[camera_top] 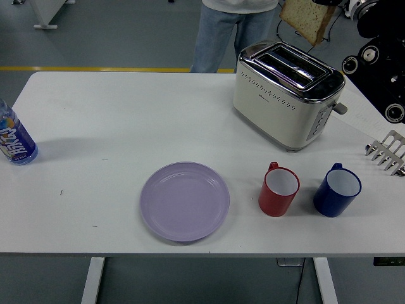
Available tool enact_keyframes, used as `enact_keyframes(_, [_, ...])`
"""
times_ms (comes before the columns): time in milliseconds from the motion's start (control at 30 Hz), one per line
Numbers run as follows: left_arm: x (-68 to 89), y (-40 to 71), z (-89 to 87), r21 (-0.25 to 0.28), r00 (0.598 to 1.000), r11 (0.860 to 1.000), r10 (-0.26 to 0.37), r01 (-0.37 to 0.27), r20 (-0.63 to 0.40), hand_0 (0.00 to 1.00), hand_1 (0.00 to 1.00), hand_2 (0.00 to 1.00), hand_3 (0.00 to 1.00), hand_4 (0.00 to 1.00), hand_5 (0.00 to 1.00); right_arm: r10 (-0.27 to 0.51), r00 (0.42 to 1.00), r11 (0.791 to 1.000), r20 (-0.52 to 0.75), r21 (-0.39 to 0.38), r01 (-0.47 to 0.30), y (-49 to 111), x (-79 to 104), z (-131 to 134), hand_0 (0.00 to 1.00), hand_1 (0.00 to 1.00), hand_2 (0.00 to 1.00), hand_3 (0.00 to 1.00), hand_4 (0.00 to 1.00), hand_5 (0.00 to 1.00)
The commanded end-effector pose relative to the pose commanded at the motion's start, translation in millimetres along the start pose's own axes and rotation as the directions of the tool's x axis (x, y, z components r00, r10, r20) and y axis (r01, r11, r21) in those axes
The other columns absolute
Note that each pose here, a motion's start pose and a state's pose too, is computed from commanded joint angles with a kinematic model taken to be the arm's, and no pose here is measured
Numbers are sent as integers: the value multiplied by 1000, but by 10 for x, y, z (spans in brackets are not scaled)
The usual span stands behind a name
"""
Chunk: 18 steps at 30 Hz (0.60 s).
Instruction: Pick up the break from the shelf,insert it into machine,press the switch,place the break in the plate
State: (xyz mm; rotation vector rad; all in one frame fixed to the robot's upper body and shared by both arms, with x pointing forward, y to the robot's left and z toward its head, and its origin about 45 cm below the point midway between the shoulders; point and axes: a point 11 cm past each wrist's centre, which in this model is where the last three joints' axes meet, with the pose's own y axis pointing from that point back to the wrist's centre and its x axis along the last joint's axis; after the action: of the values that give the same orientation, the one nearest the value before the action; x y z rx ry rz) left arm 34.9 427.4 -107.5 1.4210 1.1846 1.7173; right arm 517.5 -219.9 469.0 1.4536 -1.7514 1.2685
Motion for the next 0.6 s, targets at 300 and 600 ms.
enact_keyframes(300, [-11,-4,-33,7,1000,1000,-3,3,-8,660,519,515,575,416,825,-94,981,995,167,55,86,352,256,-177,2,44,337,444,402,2])
enact_keyframes(600, [-23,-8,-71,14,1000,1000,-7,7,-9,659,520,514,575,415,826,-381,861,923,336,190,334,934,-55,-571,2,35,337,444,399,2])
